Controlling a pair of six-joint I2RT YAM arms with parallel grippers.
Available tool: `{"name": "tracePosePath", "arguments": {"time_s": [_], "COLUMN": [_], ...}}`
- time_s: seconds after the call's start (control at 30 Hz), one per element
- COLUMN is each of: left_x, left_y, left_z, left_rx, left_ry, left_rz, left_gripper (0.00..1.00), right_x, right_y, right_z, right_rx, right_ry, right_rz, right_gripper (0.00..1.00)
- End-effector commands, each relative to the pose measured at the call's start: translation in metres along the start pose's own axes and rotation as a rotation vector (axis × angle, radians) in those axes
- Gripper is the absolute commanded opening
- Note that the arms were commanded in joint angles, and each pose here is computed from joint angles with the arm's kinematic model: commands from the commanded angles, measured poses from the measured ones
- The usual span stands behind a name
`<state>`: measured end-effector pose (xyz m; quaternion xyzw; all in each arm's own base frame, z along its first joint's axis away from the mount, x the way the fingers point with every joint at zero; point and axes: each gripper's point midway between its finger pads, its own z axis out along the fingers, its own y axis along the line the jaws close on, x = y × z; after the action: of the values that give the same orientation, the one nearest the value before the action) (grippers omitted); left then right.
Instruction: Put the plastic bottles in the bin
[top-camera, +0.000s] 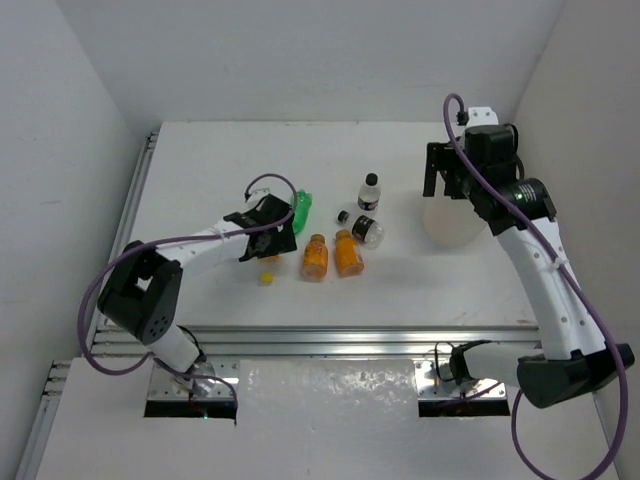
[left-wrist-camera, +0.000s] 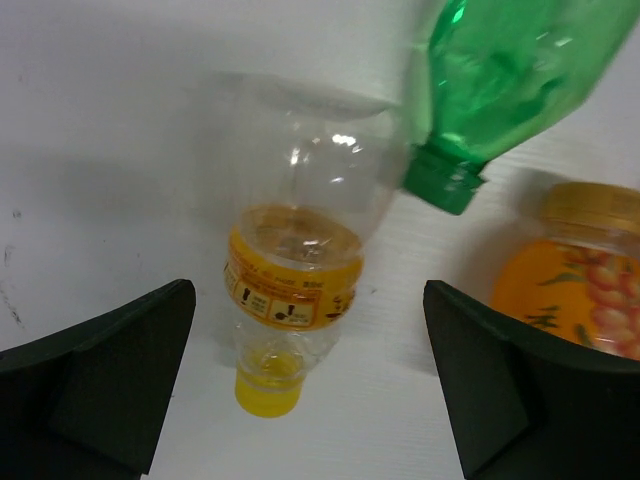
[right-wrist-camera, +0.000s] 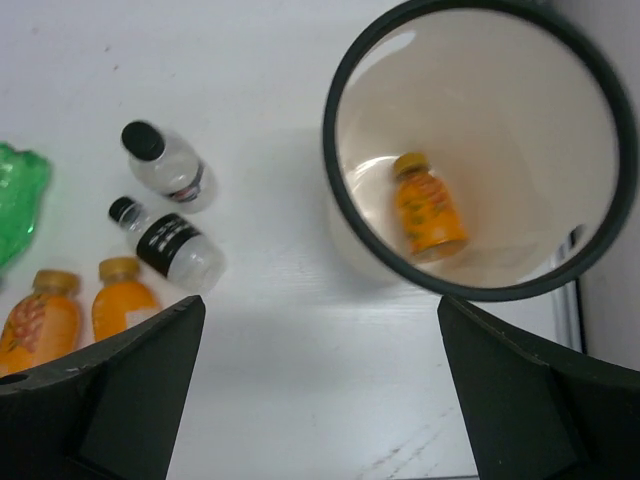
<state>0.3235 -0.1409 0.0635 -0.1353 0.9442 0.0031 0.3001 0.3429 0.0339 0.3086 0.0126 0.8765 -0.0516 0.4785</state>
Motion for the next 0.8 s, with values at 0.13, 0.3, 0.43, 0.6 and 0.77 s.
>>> {"name": "tracePosePath", "arguments": {"time_s": [0.13,0.3,0.43,0.6,0.77], "left_x": [0.02,0.029,0.018,-0.032,-0.024], "left_y": [0.021,0.027,0.033,-0.031,-0.091], "left_z": [0.035,0.04,0.003,-0.123,-0.251], "left_rx": [-0.042,-0.043,-0.002,0.517,1.224], "left_ry": [0.042,0.075,0.0,-0.271,-0.379], "left_rz": [-0.05,-0.046,-0.092,-0.1,0.097], "left_gripper": [0.75,0.42,0.04,0.0,0.0], "right_x": [0.021,0.027,0.022,0.024,0.02], "right_y": [0.046,0.08,0.137,0.209,0.243], "right_z": [-0.004,-0.015,-0.046,-0.119,-0.163], "right_rx": [-0.236,-0.4,-0.749,-1.378,-1.567], "right_ry": [-0.037,-0.049,-0.105,-0.153,-0.276], "right_rz": [0.054,0.076,0.083,0.141,0.088], "right_gripper": [0.99,0.99,0.99,0.99,0.99]}}
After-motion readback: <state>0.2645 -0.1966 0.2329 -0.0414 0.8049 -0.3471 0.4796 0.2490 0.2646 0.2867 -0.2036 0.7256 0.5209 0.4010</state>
